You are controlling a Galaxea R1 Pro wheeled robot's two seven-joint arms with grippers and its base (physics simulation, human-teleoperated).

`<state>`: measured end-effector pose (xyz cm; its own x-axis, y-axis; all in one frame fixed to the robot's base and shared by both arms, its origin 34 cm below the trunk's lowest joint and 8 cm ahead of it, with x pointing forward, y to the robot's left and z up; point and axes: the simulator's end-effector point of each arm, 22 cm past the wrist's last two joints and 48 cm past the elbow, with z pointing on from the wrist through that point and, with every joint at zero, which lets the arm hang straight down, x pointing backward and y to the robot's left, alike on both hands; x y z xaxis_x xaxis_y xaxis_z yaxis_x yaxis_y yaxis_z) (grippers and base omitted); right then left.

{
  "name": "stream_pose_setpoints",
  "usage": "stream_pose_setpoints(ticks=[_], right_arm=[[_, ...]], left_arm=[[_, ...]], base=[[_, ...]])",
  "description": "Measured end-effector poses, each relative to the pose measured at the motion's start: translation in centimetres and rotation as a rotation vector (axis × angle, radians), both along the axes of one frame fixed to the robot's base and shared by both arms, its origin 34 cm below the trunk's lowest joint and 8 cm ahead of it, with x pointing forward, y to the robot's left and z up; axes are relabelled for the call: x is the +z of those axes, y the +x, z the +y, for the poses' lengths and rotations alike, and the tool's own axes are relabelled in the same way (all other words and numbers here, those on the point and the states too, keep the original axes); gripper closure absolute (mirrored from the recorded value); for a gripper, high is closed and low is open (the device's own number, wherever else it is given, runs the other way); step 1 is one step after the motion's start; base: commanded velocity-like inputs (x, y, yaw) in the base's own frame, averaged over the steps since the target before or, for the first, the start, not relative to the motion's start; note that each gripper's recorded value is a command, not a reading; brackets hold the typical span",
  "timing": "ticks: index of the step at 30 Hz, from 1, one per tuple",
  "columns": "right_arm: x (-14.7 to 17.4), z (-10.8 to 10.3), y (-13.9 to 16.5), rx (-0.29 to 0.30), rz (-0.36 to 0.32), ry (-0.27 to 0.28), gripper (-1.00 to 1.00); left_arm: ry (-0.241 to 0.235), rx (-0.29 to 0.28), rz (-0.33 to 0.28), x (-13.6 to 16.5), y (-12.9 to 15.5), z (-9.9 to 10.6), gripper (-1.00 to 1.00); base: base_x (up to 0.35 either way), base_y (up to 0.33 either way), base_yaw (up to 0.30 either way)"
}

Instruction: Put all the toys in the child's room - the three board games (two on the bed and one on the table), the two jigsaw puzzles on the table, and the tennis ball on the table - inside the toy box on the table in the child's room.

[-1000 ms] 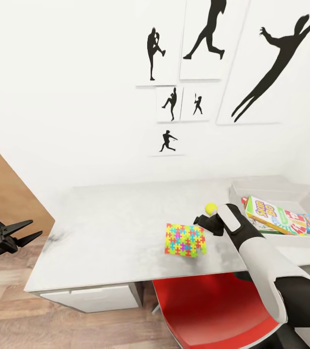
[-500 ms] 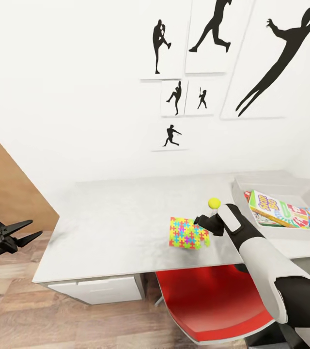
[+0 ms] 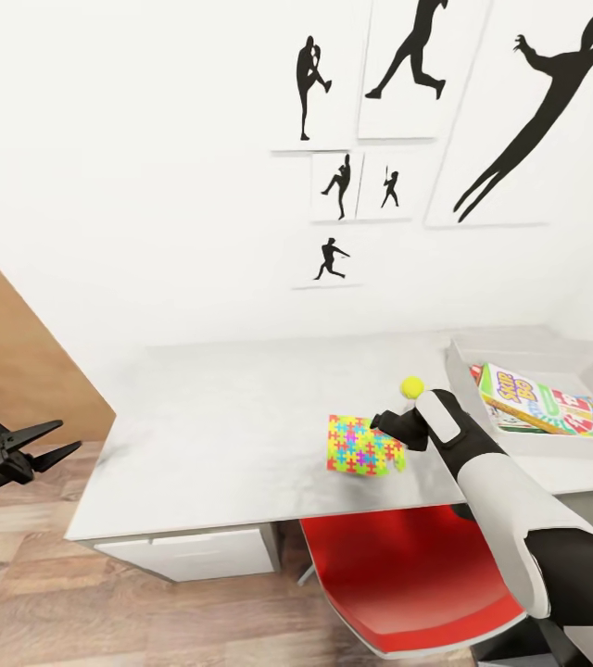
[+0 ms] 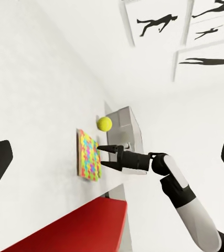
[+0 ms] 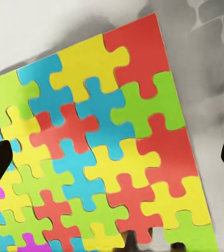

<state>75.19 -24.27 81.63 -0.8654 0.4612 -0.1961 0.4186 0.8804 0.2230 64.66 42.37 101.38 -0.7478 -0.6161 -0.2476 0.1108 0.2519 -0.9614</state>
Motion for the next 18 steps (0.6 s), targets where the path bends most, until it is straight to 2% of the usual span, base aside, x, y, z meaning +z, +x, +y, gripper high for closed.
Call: stream_pose_setpoints(ticks=[18], right_arm=[[0.0, 0.01, 0.0, 0.0, 0.0, 0.0, -1.0]], left_arm=[[-0.001, 0.0, -0.001, 0.02, 0.01, -0.01, -1.0]], base=[[0.0, 0.278, 0.0]])
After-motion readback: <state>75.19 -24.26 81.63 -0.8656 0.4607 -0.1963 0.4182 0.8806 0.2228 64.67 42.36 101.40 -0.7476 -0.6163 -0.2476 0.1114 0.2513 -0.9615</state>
